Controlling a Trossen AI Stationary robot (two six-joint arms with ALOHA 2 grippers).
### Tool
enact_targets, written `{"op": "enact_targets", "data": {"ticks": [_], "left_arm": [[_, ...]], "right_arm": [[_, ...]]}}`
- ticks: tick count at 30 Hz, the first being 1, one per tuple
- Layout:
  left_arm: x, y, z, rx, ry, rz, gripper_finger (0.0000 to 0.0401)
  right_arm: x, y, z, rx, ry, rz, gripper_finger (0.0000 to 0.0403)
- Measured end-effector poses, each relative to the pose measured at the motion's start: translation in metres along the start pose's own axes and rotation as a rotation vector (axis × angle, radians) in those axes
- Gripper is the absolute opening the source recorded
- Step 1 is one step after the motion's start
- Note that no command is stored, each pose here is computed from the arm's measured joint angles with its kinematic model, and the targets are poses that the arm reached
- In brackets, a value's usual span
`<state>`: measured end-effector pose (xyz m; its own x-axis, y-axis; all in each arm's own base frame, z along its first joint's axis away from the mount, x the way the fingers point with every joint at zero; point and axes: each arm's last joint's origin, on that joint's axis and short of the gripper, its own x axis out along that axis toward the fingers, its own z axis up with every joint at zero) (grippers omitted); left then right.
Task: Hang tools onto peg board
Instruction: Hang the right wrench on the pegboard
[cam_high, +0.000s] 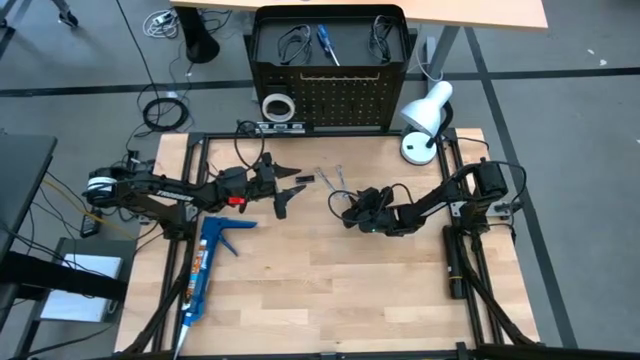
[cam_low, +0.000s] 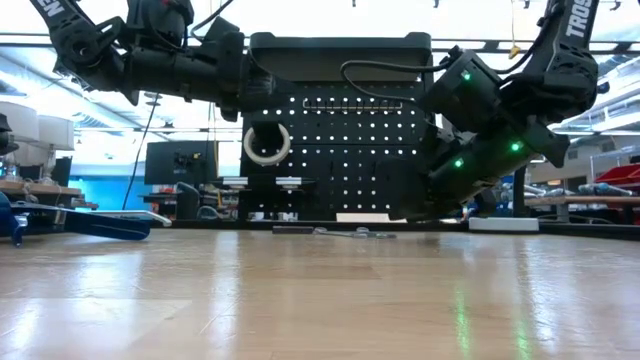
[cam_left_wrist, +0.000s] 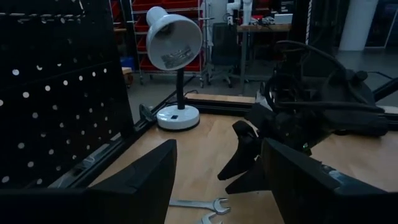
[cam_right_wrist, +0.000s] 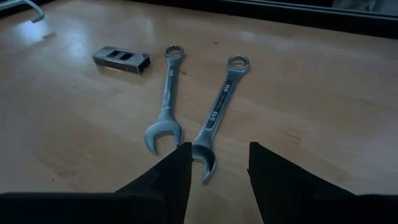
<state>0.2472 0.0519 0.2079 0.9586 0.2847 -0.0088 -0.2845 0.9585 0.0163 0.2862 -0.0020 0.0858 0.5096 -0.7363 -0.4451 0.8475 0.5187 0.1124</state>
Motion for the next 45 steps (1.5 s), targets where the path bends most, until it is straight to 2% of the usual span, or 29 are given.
{"op": "enact_targets", "data": {"ticks": [5, 11, 15, 18, 24, 30, 35, 39, 45], "left_arm": [[0.000, 0.000, 0.000, 0.012, 0.005, 0.003, 0.0240], [0.000, 0.000, -0.007, 0.105, 0.074, 0.010, 0.0240], [-0.002, 0.003, -0.016, 0.190, 0.177, 0.098, 0.0240], [-0.002, 0.005, -0.019, 0.219, 0.211, 0.164, 0.0240], [-0.001, 0.004, -0.014, 0.184, 0.159, 0.113, 0.0240], [-0.001, 0.003, -0.014, 0.168, 0.150, 0.085, 0.0240], [-0.001, 0.003, -0.013, 0.167, 0.139, 0.085, 0.0240], [-0.001, 0.003, -0.013, 0.167, 0.139, 0.085, 0.0240], [-0.001, 0.003, -0.013, 0.165, 0.137, 0.080, 0.0240]], "right_arm": [[0.002, -0.002, -0.001, -0.023, 0.020, -0.008, 0.0162], [0.005, -0.005, 0.005, -0.032, 0.081, 0.034, 0.0168], [-0.003, -0.007, 0.017, -0.062, 0.107, 0.061, 0.0175], [-0.008, -0.006, 0.028, -0.038, 0.079, 0.080, 0.0181], [0.000, -0.008, 0.022, -0.095, 0.118, 0.094, 0.0192], [0.010, -0.004, 0.018, -0.085, 0.077, 0.120, 0.0217], [0.020, -0.005, 0.019, -0.105, 0.096, 0.118, 0.0234], [0.028, -0.012, 0.022, -0.114, 0.119, 0.112, 0.0235], [0.035, -0.017, 0.024, -0.096, 0.180, 0.165, 0.0229]]}}
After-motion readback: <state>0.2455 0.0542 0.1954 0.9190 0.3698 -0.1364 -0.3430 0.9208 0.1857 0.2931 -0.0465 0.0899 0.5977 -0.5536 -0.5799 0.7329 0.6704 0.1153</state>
